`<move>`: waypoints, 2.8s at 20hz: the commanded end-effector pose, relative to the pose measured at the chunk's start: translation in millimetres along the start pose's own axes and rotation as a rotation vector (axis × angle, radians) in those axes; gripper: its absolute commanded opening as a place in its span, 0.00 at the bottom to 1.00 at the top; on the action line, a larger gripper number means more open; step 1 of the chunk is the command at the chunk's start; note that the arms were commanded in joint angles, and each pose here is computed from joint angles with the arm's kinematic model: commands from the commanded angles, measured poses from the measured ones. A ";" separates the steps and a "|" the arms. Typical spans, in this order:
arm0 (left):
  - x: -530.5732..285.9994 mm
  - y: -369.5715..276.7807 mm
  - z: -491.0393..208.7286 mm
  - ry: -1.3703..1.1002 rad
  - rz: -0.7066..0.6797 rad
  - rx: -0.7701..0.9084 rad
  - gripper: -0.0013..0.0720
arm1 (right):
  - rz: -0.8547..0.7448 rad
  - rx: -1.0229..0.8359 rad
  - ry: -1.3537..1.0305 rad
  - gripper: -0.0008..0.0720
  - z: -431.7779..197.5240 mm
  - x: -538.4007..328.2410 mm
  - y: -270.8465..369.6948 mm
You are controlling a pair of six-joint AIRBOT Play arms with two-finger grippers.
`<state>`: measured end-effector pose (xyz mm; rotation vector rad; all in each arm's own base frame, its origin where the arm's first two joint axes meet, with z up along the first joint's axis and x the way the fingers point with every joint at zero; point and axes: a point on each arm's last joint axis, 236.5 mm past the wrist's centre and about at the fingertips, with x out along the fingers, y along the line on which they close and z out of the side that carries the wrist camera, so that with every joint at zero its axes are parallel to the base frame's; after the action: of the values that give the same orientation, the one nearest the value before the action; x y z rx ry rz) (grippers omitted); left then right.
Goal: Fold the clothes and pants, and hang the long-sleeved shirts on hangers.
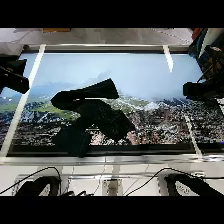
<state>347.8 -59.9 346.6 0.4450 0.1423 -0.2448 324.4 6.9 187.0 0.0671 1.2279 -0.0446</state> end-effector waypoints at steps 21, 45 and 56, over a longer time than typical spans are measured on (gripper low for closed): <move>2.6 2.8 3.4 -0.016 0.011 -0.002 0.28 | 0.032 -0.018 -0.466 0.06 106.7 -24.5 8.3; 34.9 -67.5 -62.8 0.181 -0.238 -0.223 0.29 | 0.637 -0.171 0.274 0.78 -128.0 267.5 152.1; 46.4 -87.8 -97.5 0.315 -0.312 -0.237 0.29 | 0.753 -0.596 0.347 0.78 -108.1 272.4 160.8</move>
<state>364.4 -101.1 226.4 0.2204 0.4983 -0.4406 332.9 173.1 -106.9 0.1096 1.4592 0.8629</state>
